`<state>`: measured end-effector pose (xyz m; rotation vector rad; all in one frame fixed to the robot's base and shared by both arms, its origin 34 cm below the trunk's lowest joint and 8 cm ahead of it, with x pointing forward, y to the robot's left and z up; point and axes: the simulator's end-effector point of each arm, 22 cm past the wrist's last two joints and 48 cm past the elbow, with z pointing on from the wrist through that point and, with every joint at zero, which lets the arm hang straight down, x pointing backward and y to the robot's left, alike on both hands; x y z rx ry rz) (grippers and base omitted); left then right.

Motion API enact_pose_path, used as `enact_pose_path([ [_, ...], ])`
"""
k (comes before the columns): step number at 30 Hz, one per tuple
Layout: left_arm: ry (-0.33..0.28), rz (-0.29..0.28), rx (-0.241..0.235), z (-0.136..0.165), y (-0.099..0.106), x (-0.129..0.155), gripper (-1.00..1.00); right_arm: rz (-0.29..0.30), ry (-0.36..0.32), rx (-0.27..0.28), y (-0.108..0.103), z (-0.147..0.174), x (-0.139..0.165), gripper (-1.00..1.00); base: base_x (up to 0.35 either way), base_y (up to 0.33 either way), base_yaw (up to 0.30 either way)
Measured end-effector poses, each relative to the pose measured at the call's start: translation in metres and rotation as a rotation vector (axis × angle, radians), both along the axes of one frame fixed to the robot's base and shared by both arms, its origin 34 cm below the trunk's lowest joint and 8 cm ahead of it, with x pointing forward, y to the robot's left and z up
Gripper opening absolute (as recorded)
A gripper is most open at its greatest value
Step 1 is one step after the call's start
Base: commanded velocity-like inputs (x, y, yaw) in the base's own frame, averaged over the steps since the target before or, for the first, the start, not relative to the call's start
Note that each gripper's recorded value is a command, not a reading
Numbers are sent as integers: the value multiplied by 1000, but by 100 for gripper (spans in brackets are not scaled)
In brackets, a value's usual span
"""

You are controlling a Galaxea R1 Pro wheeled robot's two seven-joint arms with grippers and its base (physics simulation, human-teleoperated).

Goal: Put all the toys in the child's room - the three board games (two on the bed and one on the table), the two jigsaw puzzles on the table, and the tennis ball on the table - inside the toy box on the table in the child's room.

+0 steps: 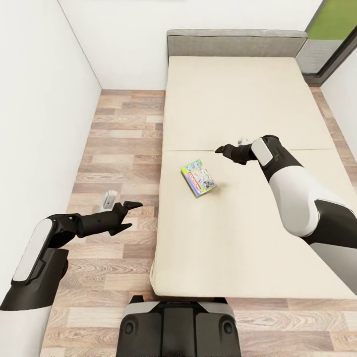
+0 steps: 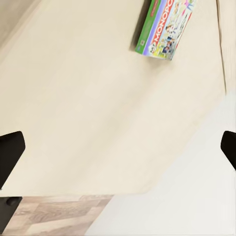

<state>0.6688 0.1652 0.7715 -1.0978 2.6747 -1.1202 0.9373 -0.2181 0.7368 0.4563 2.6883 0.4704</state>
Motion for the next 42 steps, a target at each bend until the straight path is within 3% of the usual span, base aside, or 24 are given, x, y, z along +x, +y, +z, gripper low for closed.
enact_pose_path([
  [12, 18, 6, -25, -6, 4, -3, 100, 4, 27, 7, 5, -19, -9, 100, 0, 0, 0],
  [42, 74, 9, -25, -34, 7, -17, 100, 6, 78, 9, 7, -60, -26, 100, 0, 0, 0],
])
